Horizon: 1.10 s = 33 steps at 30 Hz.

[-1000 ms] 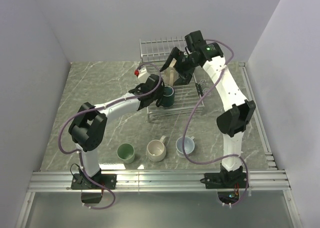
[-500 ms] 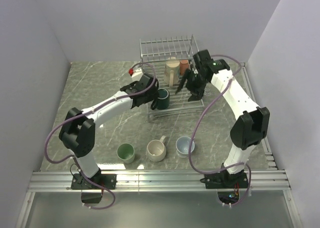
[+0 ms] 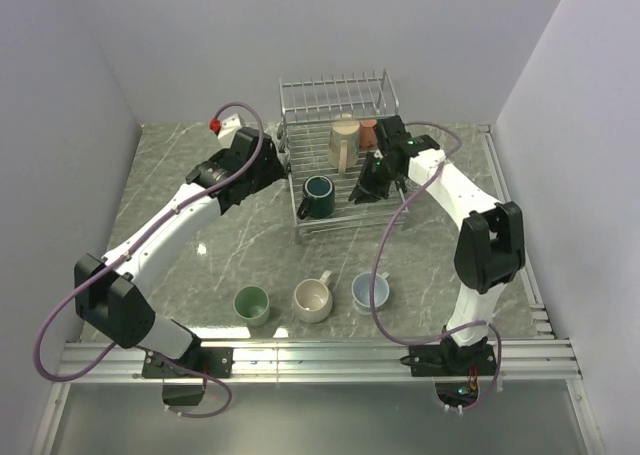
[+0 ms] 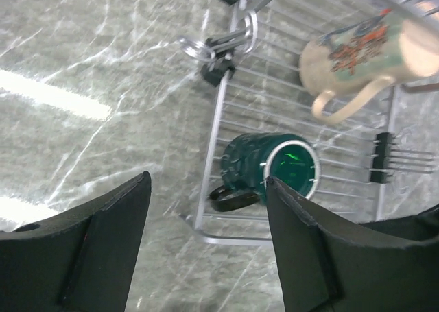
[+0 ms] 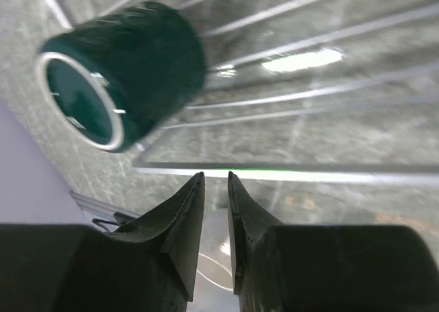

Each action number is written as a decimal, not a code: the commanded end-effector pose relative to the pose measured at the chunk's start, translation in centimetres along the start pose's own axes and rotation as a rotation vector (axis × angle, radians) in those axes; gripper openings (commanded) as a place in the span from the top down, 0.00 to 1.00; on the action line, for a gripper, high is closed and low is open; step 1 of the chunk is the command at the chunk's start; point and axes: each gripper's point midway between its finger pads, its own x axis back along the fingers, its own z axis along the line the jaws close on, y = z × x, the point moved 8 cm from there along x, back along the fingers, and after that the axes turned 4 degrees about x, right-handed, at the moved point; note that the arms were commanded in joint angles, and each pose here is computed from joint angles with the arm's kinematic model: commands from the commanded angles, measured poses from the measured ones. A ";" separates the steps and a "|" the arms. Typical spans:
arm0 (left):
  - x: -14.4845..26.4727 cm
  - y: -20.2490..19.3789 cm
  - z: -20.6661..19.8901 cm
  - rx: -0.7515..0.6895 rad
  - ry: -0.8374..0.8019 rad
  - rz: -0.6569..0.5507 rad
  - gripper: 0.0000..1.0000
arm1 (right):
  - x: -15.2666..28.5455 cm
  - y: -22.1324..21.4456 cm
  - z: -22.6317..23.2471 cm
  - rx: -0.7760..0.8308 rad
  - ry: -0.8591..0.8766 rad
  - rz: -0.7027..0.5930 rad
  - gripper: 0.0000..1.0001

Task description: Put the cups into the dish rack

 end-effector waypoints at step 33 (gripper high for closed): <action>5.0 -1.2 10.6 0.013 0.170 0.036 0.30 | -9.6 -1.5 6.5 -0.208 0.600 0.140 0.72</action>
